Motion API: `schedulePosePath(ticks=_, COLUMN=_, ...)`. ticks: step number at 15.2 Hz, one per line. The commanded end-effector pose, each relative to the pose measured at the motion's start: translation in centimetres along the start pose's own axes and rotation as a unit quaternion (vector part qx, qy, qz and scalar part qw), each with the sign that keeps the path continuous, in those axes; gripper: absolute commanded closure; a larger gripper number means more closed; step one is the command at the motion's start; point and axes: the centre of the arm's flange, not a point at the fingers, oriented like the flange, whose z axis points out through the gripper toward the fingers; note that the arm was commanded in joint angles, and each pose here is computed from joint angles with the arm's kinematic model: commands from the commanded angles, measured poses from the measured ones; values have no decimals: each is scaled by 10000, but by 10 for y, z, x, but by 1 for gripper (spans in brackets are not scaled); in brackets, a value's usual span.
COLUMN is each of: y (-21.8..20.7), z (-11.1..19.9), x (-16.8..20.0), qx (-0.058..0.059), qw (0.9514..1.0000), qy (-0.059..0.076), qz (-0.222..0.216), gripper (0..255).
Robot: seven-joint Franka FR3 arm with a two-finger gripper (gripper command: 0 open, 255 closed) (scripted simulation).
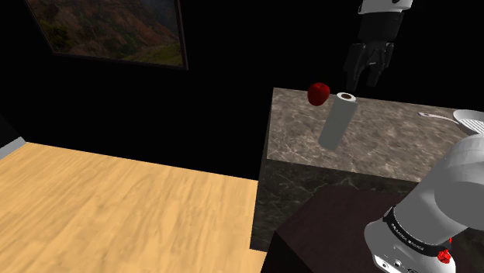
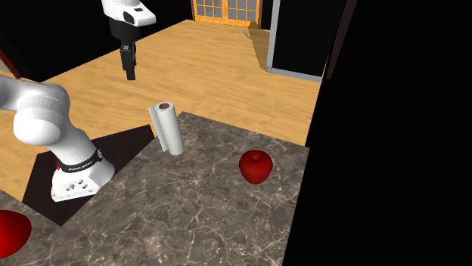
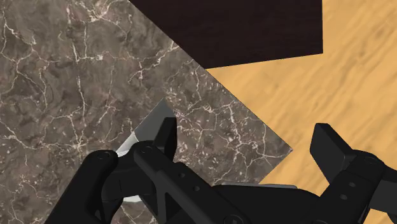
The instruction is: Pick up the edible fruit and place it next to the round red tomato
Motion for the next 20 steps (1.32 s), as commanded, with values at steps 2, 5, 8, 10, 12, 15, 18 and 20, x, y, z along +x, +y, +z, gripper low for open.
schedulePosePath(ticks=2, y=7, z=3, x=10, qx=-5, qw=10000, qy=29, qz=57, gripper=0)
schedulePosePath(ticks=5, y=27, z=10, x=40, qx=-21, qw=9997, qy=115, qz=227, gripper=0)
schedulePosePath(ticks=8, y=49, z=16, x=70, qx=-36, qw=9990, qy=200, qz=397, gripper=0)
schedulePosePath(ticks=10, y=64, z=20, x=89, qx=-46, qw=9984, qy=258, qz=510, gripper=0)
schedulePosePath(ticks=12, y=79, z=24, x=108, qx=-57, qw=9975, qy=315, qz=624, gripper=0)
schedulePosePath(ticks=15, y=103, z=29, x=136, qx=-72, qw=9960, qy=400, qz=793, gripper=0)
schedulePosePath(ticks=18, y=128, z=34, x=163, qx=-87, qw=9941, qy=486, qz=963, gripper=0)
schedulePosePath(ticks=20, y=145, z=37, x=181, qx=-98, qw=9927, qy=543, qz=1075, gripper=0)
